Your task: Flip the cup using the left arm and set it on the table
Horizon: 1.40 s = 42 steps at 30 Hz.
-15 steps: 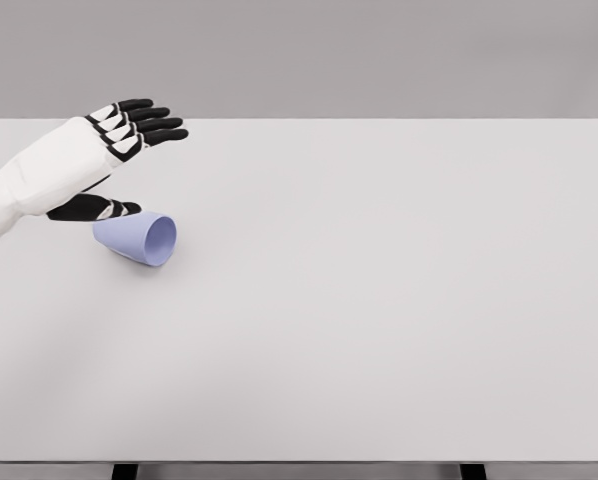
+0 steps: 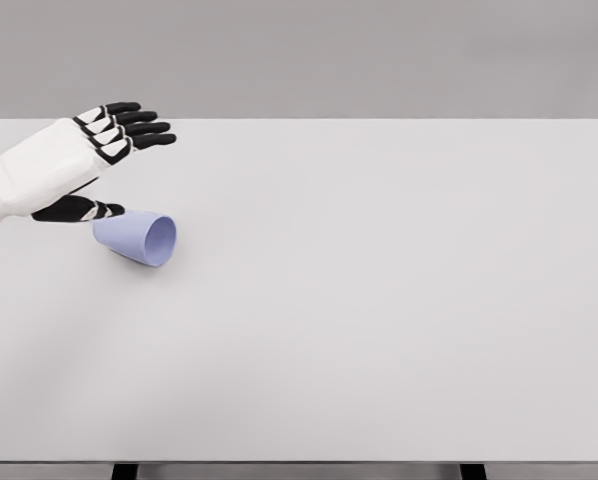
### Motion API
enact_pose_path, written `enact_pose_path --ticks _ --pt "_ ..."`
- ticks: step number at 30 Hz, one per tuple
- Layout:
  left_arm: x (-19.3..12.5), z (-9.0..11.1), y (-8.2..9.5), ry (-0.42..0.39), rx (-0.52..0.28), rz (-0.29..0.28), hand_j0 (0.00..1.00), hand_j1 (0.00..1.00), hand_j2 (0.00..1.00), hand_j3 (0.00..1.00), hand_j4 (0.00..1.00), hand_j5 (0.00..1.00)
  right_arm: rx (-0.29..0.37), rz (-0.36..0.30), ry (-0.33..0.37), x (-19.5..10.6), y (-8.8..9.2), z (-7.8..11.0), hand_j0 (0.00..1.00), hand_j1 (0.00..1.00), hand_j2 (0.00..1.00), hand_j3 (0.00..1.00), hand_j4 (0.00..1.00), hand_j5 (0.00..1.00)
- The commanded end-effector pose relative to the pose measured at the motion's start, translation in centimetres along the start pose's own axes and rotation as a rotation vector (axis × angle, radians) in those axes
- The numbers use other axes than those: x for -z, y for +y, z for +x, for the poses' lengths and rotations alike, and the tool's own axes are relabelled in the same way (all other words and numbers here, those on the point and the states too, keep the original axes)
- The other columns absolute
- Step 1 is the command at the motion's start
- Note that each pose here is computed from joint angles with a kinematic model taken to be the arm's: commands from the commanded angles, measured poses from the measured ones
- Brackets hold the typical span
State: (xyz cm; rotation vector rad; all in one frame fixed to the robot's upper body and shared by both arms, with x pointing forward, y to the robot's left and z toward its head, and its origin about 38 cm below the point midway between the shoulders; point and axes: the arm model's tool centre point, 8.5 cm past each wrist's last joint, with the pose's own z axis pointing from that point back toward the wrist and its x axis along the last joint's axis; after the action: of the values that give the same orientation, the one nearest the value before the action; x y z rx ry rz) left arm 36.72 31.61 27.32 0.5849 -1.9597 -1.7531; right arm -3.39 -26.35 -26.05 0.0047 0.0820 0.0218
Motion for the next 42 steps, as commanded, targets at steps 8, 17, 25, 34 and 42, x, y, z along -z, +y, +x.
enact_pose_path --ticks 8,17,25,34,42 --pt "-0.8 -0.3 0.5 0.008 0.017 -0.029 1.00 1.00 1.00 1.00 1.00 1.00 0.000 0.000 0.002 0.0 0.0 -0.1 1.00 1.00 1.00 1.00 1.00 1.00" --pt "-1.8 -1.3 -2.3 0.152 -0.159 -0.140 1.00 1.00 1.00 1.00 1.00 1.00 0.000 0.000 0.002 0.0 0.0 -0.1 1.00 1.00 1.00 1.00 1.00 1.00" --pt "-4.1 -1.2 -2.8 0.203 -0.276 -0.388 1.00 1.00 1.00 1.00 1.00 1.00 0.000 0.000 0.000 0.0 0.0 0.0 1.00 1.00 1.00 1.00 1.00 1.00" --pt "-2.7 -1.0 -4.3 0.210 -0.317 -0.369 1.00 1.00 1.00 1.00 1.00 1.00 0.000 0.000 0.000 0.0 0.0 0.0 1.00 1.00 1.00 1.00 1.00 1.00" --pt "-0.3 -2.4 -6.2 0.259 -0.347 -0.353 1.00 1.00 1.00 1.00 1.00 1.00 0.000 0.000 0.000 0.0 0.0 0.0 1.00 1.00 1.00 1.00 1.00 1.00"
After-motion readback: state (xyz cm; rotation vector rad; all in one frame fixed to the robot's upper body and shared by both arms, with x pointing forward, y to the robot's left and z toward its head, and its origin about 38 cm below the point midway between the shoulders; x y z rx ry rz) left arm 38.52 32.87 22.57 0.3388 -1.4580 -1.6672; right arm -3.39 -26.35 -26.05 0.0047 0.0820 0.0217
